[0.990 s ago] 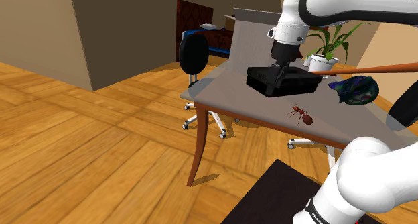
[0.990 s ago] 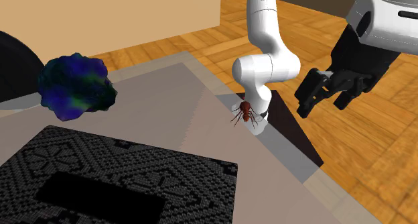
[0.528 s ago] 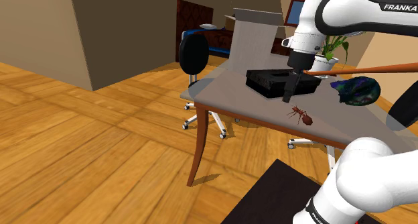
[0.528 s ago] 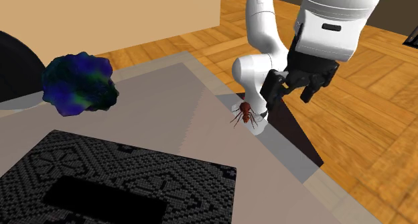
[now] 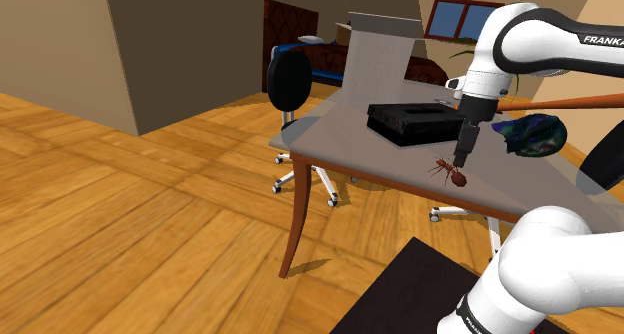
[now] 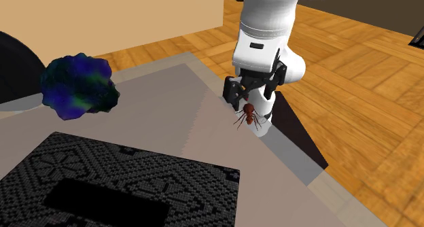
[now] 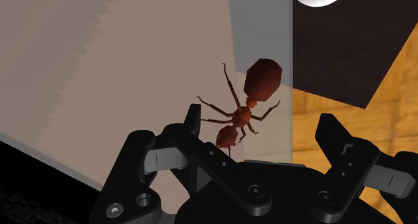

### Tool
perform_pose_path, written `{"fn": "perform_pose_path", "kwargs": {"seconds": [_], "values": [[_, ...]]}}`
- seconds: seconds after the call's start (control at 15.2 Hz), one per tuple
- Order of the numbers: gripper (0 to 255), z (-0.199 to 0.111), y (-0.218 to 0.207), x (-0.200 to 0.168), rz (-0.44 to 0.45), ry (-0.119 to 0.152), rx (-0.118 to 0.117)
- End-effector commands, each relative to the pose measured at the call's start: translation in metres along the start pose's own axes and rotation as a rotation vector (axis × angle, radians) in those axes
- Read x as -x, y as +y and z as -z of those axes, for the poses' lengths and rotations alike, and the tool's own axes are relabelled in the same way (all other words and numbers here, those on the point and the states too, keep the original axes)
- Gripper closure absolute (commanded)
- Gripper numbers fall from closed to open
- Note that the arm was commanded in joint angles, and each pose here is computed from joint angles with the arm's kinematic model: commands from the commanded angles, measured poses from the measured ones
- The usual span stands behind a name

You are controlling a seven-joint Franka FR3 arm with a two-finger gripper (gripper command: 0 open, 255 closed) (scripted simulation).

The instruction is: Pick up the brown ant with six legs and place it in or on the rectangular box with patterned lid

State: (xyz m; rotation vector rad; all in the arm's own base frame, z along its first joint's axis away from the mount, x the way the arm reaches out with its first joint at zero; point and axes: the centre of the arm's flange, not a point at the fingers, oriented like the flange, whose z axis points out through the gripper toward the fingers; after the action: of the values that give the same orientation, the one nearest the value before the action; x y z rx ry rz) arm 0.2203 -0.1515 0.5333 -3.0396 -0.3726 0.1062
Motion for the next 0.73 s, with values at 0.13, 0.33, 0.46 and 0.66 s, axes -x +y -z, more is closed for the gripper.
{"fn": "perform_pose_path", "kwargs": {"seconds": [0.13,0.33,0.46,0.66], "values": [[0,-0.022,0.003,0.004,0.006,-0.002,-0.005],[0,-0.038,0.003,0.004,0.006,-0.002,-0.005],[0,-0.041,0.003,0.004,0.006,-0.002,-0.005],[0,-0.041,0.003,0.004,0.006,-0.002,-0.005]]}}
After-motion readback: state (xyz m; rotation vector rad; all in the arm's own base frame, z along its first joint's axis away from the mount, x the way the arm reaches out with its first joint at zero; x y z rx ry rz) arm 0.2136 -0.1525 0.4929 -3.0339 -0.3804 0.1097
